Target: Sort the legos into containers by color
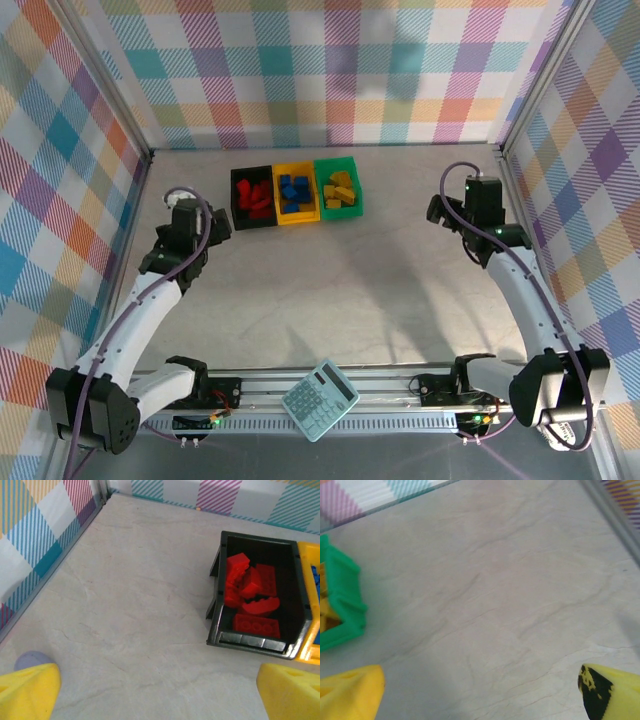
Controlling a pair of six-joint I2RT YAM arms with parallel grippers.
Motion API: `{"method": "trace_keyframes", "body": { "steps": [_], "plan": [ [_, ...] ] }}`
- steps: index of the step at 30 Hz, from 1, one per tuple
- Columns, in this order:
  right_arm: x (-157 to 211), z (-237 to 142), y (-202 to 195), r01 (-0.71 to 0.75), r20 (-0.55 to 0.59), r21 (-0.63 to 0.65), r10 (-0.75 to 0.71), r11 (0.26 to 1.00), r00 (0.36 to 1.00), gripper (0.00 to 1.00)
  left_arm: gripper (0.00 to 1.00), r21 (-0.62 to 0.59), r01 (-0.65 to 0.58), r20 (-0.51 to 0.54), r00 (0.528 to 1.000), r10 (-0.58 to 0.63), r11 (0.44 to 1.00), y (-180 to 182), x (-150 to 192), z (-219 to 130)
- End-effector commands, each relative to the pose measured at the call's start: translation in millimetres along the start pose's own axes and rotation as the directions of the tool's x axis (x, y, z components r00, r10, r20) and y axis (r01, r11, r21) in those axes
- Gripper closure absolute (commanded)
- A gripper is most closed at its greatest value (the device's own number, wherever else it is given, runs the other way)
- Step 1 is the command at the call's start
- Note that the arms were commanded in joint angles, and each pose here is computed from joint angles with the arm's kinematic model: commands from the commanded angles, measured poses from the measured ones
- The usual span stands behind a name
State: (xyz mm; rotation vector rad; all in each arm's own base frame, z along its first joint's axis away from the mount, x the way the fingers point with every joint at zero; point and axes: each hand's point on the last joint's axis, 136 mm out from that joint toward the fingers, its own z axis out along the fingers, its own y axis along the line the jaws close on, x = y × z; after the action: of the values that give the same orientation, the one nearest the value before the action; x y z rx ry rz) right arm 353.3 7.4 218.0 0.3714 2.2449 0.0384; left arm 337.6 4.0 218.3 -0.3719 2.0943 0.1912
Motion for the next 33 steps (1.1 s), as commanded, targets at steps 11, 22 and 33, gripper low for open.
{"method": "trace_keyframes", "body": {
  "steps": [11, 22, 33],
  "plan": [
    [-0.2, 26.7, -42.5, 0.007, 0.130, 0.234, -0.038, 0.972, 0.991, 0.01, 0.00, 0.020, 0.031, 0.213, 0.976, -0.035, 0.999, 6.5, 16.4, 43.3],
    [19.3, 47.0, -35.2, 0.130, 0.220, 0.157, -0.163, 0.979, 0.962, 0.01, 0.00, 0.041, -0.009, 0.319, 0.948, -0.004, 0.999, 9.6, 43.2, 62.3],
    [34.9, 56.0, -21.8, 0.189, 0.234, 0.046, -0.194, 0.981, 0.953, 0.01, 0.00, 0.136, -0.063, 0.323, 0.946, 0.015, 0.989, -8.6, 82.1, 87.1]
  ]
}}
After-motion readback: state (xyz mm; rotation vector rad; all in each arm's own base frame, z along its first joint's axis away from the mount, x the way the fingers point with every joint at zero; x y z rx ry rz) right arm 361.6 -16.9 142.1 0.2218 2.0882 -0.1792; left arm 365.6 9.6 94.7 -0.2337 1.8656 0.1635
